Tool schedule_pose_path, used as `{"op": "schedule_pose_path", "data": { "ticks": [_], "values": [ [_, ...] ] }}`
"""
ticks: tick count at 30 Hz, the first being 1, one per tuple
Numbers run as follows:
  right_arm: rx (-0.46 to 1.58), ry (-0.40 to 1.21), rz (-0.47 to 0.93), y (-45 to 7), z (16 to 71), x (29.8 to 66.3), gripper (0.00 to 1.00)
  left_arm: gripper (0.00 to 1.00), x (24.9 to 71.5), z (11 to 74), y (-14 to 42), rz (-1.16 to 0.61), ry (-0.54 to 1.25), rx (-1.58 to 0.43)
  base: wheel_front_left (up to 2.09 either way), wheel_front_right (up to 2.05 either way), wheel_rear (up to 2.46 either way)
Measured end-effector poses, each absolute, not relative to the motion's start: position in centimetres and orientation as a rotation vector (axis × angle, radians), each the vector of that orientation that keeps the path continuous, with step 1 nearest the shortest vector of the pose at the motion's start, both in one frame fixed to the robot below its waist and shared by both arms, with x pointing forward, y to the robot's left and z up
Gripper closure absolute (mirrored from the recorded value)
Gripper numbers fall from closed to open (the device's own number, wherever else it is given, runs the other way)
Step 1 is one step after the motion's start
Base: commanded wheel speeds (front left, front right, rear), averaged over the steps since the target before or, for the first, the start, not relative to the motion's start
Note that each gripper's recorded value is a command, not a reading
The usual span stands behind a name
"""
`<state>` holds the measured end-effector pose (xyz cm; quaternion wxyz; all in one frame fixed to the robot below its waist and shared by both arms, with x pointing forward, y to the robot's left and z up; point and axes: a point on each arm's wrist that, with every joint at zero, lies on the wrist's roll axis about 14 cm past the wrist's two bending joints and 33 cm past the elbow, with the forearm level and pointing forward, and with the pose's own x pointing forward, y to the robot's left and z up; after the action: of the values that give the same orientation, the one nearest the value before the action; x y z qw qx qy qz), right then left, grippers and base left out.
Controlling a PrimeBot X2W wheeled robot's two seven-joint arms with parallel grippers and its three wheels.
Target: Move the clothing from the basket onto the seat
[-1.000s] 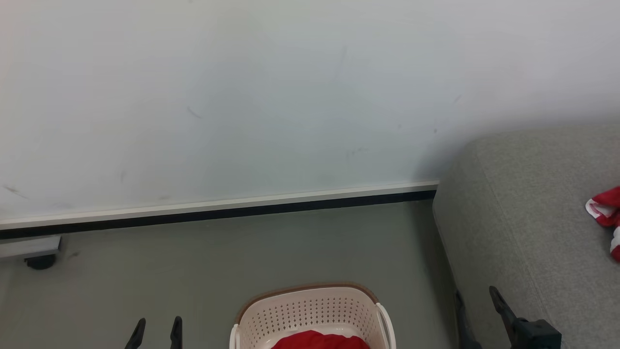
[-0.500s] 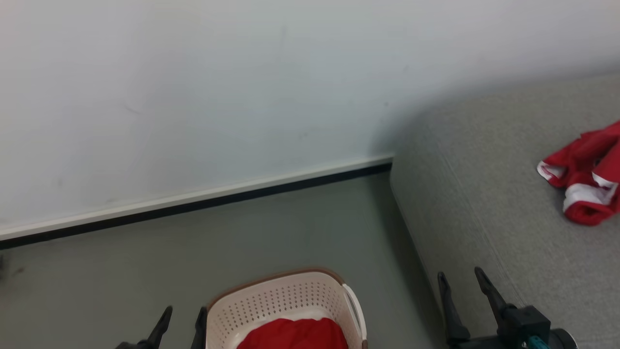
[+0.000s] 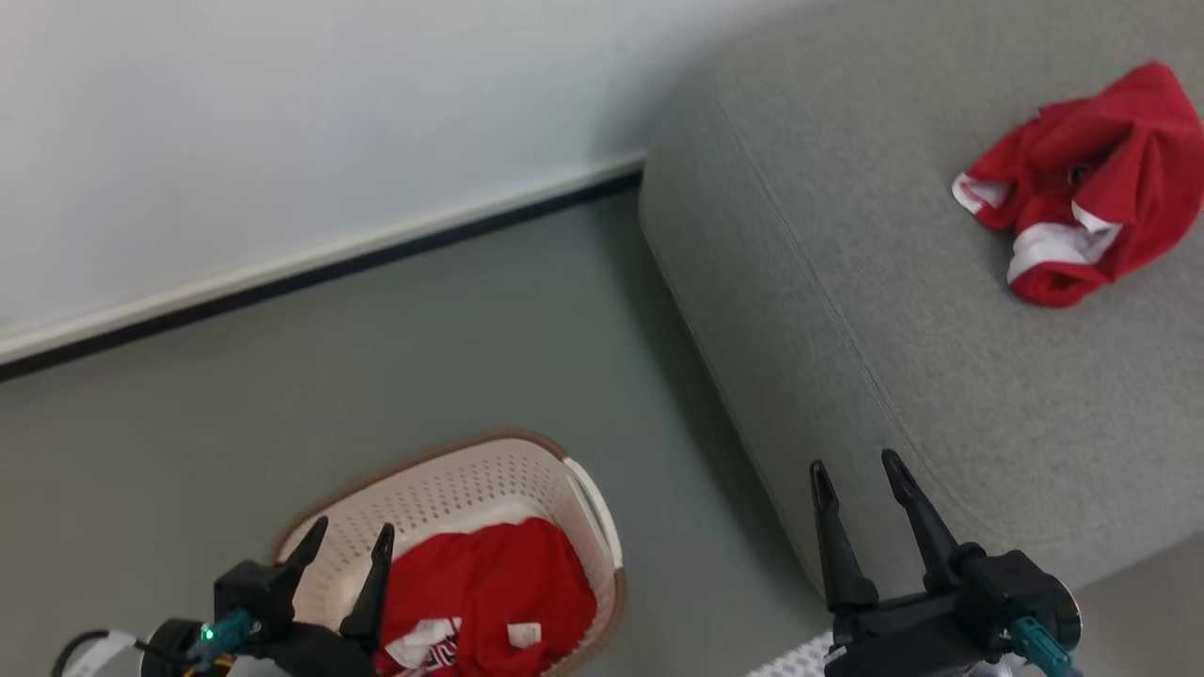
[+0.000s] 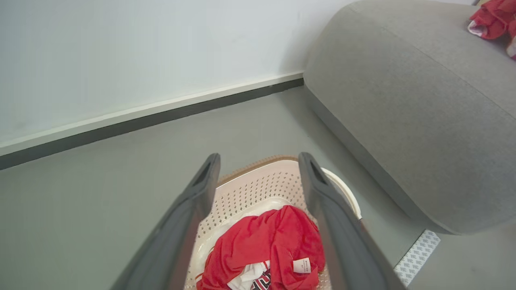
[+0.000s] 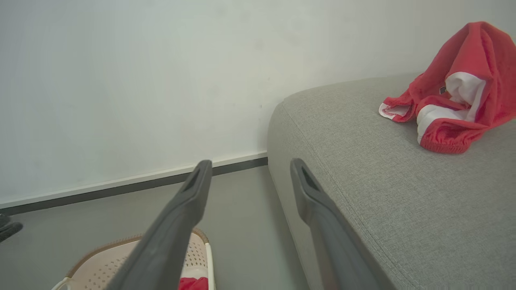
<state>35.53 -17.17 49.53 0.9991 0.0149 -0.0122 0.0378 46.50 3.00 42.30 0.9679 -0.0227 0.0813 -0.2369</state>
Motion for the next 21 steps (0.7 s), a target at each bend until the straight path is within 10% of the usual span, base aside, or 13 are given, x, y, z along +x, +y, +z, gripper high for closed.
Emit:
{"op": "schedule_pose_path", "data": {
  "ticks": [21],
  "values": [
    [0.052,0.191,-0.048,-20.4,42.7,37.1,0.0,0.0,48.4,24.0,-6.3,-0.806,0.675,0.169,0.0,0.0,0.0]
  ]
}}
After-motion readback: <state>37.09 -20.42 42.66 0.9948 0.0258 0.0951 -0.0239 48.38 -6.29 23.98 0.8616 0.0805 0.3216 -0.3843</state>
